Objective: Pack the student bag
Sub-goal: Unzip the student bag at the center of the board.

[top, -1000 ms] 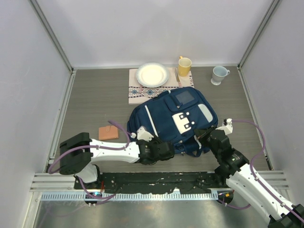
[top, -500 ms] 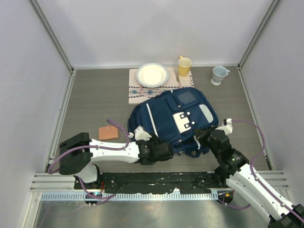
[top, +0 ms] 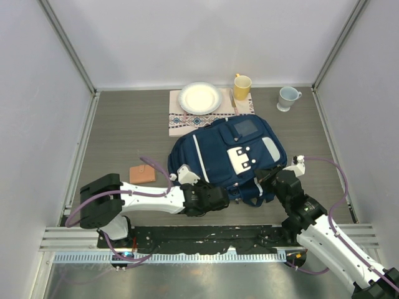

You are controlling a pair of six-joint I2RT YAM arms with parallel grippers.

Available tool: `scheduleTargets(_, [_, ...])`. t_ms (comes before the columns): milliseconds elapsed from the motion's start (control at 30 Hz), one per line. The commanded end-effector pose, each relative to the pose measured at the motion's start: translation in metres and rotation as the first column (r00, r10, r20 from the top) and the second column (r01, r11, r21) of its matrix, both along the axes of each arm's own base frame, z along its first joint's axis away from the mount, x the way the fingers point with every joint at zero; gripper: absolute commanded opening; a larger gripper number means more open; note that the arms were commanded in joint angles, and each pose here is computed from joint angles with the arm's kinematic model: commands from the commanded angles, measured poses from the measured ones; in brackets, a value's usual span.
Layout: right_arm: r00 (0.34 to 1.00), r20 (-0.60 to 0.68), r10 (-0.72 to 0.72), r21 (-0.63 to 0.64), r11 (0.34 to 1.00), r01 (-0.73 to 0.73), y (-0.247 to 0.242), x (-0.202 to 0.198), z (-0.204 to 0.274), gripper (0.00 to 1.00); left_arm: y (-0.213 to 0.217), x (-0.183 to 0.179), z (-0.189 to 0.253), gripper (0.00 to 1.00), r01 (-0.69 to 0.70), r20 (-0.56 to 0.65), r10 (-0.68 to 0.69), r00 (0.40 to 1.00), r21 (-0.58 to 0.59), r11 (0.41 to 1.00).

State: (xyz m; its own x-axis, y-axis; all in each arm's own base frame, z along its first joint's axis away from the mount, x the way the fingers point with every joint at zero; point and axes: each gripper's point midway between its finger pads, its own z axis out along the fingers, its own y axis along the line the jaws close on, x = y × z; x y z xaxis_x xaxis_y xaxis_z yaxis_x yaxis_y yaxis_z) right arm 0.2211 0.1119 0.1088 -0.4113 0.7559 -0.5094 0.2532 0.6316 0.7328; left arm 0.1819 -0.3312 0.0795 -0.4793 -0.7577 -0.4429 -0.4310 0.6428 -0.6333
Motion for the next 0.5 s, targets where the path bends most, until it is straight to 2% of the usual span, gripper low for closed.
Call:
scheduleTargets(0, [0.999, 0.039, -0.025, -0.043, 0.999, 0.027, -0.009, 0.003, 0.012, 0.01, 0.024, 0.022, 0.004, 0.08, -0.073, 0.11, 0.061, 0.992, 0.108, 0.991])
scheduleTargets(33, [0.999, 0.038, -0.026, -0.045, 0.999, 0.028, -0.01, 0.003, 0.011, 0.01, 0.025, 0.022, 0.004, 0.0, -0.071, 0.111, 0.058, 0.992, 0.114, 0.991])
scheduleTargets(167, [0.999, 0.041, -0.025, -0.049, 0.998, 0.027, -0.01, 0.003, 0.012, 0.01, 0.022, 0.023, 0.01, 0.0, -0.034, 0.126, 0.017, 0.992, 0.134, 0.99])
scheduleTargets(267, [0.999, 0.033, -0.028, -0.102, 0.994, 0.031, -0.014, 0.006, 0.013, 0.01, 0.023, 0.021, 0.018, 0.0, 0.067, 0.142, -0.102, 0.985, 0.232, 0.97])
scheduleTargets(300, [0.999, 0.042, -0.028, -0.117, 0.993, 0.033, -0.015, 0.008, 0.02, 0.01, 0.028, 0.019, 0.024, 0.0, 0.124, 0.147, -0.174, 0.974, 0.297, 0.947])
scheduleTargets(367, [0.999, 0.046, -0.026, -0.166, 0.986, 0.033, -0.018, 0.012, 0.026, 0.01, 0.03, 0.016, 0.028, 0.0, 0.201, 0.133, -0.262, 0.956, 0.35, 0.915])
scheduleTargets(400, [0.999, 0.031, -0.024, -0.189, 0.982, 0.029, -0.019, 0.013, 0.024, 0.01, 0.036, 0.014, 0.031, 0.0, 0.259, 0.128, -0.337, 0.933, 0.41, 0.874])
scheduleTargets(467, [0.999, 0.035, -0.029, -0.219, 0.975, 0.037, -0.021, 0.017, 0.028, 0.01, 0.038, 0.004, 0.03, 0.0, 0.346, 0.094, -0.42, 0.903, 0.423, 0.837])
